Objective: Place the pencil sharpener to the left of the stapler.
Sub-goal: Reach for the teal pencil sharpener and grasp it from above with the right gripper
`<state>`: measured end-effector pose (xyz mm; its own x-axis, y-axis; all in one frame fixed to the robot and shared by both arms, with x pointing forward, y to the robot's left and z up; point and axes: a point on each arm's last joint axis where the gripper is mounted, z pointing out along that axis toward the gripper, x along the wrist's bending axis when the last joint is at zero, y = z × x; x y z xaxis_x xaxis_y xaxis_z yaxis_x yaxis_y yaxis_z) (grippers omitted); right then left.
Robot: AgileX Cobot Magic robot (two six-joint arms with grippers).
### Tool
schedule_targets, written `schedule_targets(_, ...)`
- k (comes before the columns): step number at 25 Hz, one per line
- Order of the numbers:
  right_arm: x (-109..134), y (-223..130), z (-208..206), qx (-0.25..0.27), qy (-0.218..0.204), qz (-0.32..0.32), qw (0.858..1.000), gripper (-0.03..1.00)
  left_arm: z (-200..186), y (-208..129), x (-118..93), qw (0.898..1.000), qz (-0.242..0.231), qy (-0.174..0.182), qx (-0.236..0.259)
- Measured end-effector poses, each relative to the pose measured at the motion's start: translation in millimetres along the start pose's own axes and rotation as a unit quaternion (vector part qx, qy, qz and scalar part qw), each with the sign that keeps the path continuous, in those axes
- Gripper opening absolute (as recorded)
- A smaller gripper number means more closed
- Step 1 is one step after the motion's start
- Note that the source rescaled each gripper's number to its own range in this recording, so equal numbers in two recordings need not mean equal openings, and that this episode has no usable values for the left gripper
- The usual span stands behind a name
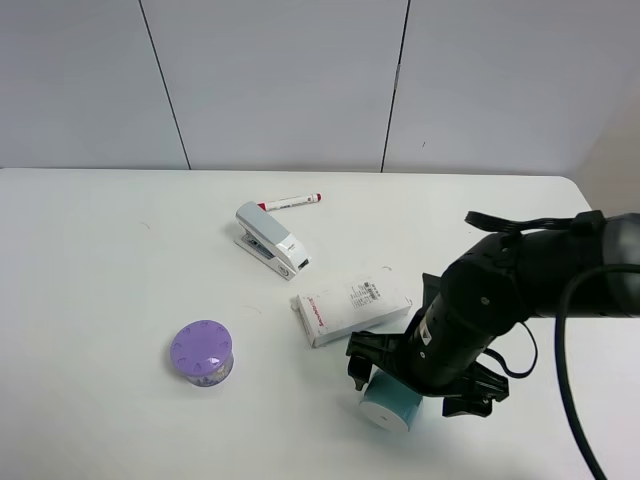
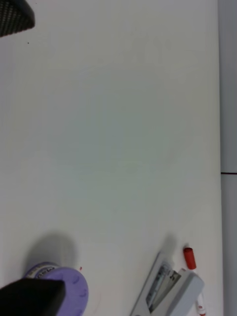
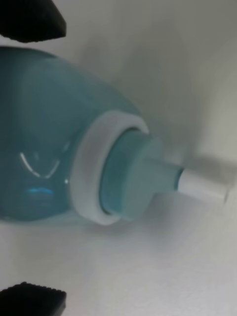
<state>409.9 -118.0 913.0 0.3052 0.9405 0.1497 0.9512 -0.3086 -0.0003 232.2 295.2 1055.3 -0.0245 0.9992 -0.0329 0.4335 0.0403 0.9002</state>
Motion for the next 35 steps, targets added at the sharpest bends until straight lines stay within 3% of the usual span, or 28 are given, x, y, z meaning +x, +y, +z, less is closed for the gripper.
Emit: schedule_targets(35, 3, 4, 11, -0.01, 0.002, -0.005, 1.0, 0.94, 0, 0, 0, 1.0, 0.0, 0.0, 0.0)
